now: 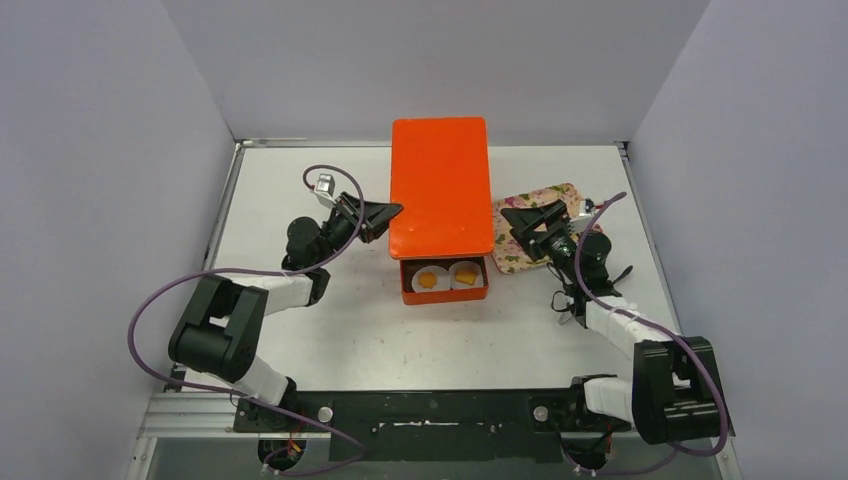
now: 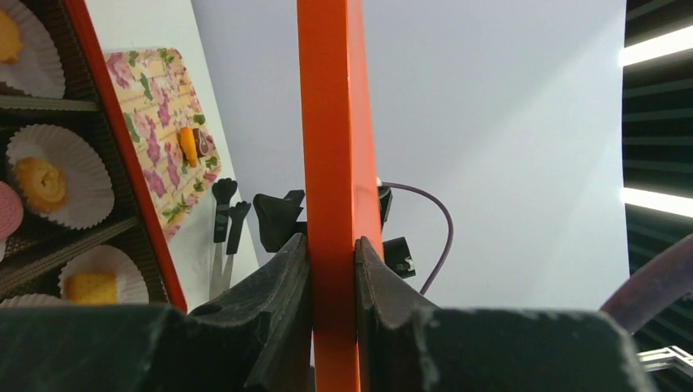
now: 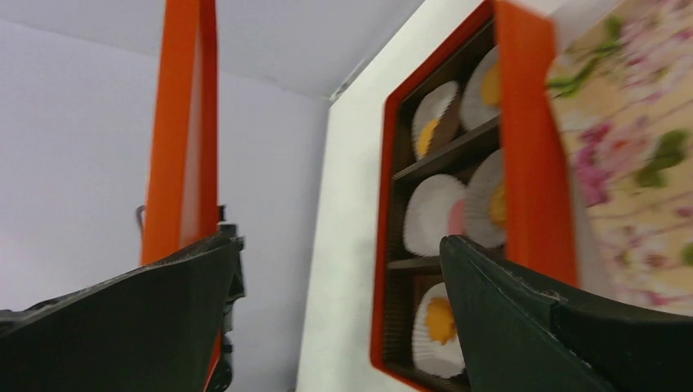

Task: Pack the cookies

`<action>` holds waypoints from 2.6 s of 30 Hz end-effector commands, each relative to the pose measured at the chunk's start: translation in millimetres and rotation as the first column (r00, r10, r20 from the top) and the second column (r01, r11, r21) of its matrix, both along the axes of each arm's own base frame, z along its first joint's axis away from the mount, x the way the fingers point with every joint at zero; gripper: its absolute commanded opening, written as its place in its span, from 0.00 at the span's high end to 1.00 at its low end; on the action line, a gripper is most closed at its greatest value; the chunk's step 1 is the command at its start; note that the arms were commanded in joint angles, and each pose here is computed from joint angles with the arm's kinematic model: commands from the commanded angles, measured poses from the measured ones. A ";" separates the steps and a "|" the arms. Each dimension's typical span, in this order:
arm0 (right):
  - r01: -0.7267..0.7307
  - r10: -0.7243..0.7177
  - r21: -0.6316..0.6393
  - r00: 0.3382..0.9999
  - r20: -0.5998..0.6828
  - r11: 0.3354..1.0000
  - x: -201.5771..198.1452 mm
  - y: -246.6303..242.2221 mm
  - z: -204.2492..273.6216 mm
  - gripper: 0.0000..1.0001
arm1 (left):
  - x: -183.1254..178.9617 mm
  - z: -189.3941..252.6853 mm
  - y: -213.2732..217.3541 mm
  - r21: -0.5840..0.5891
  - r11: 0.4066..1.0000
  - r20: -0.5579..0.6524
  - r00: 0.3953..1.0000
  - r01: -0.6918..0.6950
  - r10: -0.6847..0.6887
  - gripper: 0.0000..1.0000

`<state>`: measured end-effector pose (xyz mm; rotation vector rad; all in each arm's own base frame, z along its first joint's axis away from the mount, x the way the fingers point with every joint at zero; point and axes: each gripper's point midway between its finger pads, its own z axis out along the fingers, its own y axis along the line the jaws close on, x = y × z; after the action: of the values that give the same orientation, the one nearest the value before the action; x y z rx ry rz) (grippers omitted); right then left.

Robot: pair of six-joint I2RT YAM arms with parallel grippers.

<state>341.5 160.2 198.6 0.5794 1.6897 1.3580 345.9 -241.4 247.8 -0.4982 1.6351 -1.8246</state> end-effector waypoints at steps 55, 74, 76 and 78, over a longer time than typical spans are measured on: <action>-0.290 0.154 -0.541 0.947 -0.283 0.789 55.3 36.9 -106.8 0.00 | 18.6 -119.1 -39.4 0.530 0.842 -0.098 0.979 -0.102 0.180 0.98; -0.294 0.155 -0.641 0.952 -0.265 0.709 47.3 61.4 -104.4 0.00 | 8.8 -123.8 -19.0 0.645 0.757 -0.097 0.971 -0.106 0.218 0.62; -0.299 0.162 -0.644 0.951 -0.265 0.704 46.5 64.6 -105.1 0.00 | 7.5 -125.1 -14.2 0.663 0.740 -0.092 0.969 -0.113 0.230 0.57; -0.305 0.169 -0.645 0.949 -0.264 0.701 45.7 67.8 -105.2 0.00 | 5.3 -126.8 -9.3 0.681 0.722 -0.088 0.966 -0.118 0.241 0.52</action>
<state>374.6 220.1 71.5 0.0939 2.3768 0.7537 346.7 -258.8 96.4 -0.5114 2.1881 -0.9976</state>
